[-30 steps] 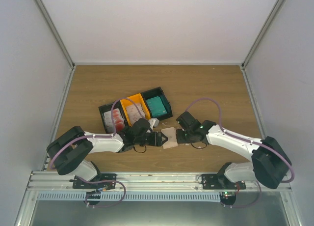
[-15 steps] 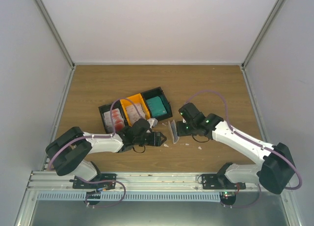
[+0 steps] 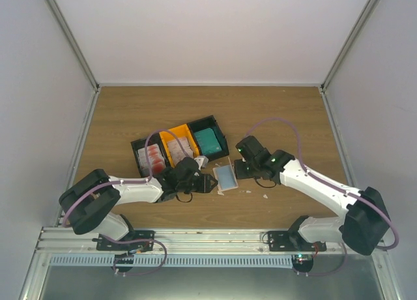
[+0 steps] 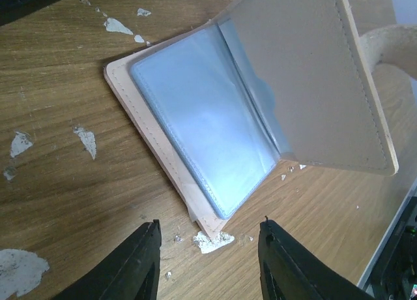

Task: Put the credit cards into the card holder
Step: Open the card holder at the center of the board, then pick up the credit card from the storage box.

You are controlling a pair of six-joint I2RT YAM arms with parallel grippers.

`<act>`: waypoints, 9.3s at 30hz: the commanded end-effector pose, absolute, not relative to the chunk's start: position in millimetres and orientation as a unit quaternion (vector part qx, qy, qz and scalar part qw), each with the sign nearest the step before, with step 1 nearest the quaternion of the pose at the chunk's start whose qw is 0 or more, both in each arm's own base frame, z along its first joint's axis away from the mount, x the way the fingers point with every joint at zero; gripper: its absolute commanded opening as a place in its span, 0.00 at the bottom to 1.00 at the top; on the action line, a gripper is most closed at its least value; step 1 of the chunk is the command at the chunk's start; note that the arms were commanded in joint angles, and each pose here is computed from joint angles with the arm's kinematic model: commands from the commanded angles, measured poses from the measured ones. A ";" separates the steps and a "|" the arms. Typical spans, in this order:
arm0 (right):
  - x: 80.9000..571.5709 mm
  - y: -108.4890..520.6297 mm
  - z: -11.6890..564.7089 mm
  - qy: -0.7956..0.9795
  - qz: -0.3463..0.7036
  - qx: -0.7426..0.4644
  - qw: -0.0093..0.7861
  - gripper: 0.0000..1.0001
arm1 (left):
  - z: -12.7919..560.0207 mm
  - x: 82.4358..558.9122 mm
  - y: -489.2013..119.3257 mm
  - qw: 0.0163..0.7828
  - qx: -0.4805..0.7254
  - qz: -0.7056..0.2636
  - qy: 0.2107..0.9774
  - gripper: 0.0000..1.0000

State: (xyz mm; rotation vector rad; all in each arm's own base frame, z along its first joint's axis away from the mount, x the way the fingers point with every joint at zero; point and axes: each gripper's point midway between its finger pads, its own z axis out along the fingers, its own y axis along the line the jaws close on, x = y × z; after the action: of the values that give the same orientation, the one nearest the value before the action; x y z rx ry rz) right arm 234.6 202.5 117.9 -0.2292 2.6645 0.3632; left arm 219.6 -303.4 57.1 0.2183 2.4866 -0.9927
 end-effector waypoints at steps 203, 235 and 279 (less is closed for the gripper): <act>354.1 230.7 36.5 0.949 0.226 -0.008 0.222 0.36 | 56.0 382.5 -325.6 0.075 0.453 -0.193 0.867 0.12; 347.7 218.2 54.4 0.944 0.222 0.015 0.243 0.37 | 74.5 342.6 -325.5 0.063 0.441 -0.194 0.874 0.16; 324.4 193.8 45.4 0.947 0.209 0.041 0.240 0.37 | 78.7 344.4 -329.1 0.080 0.464 -0.169 0.866 0.34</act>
State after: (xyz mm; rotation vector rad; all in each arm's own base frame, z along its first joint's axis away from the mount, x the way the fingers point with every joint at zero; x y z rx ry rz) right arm 317.3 198.2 38.2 0.0860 2.6331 0.5787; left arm 349.1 -324.6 59.4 1.3694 2.6307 -0.4753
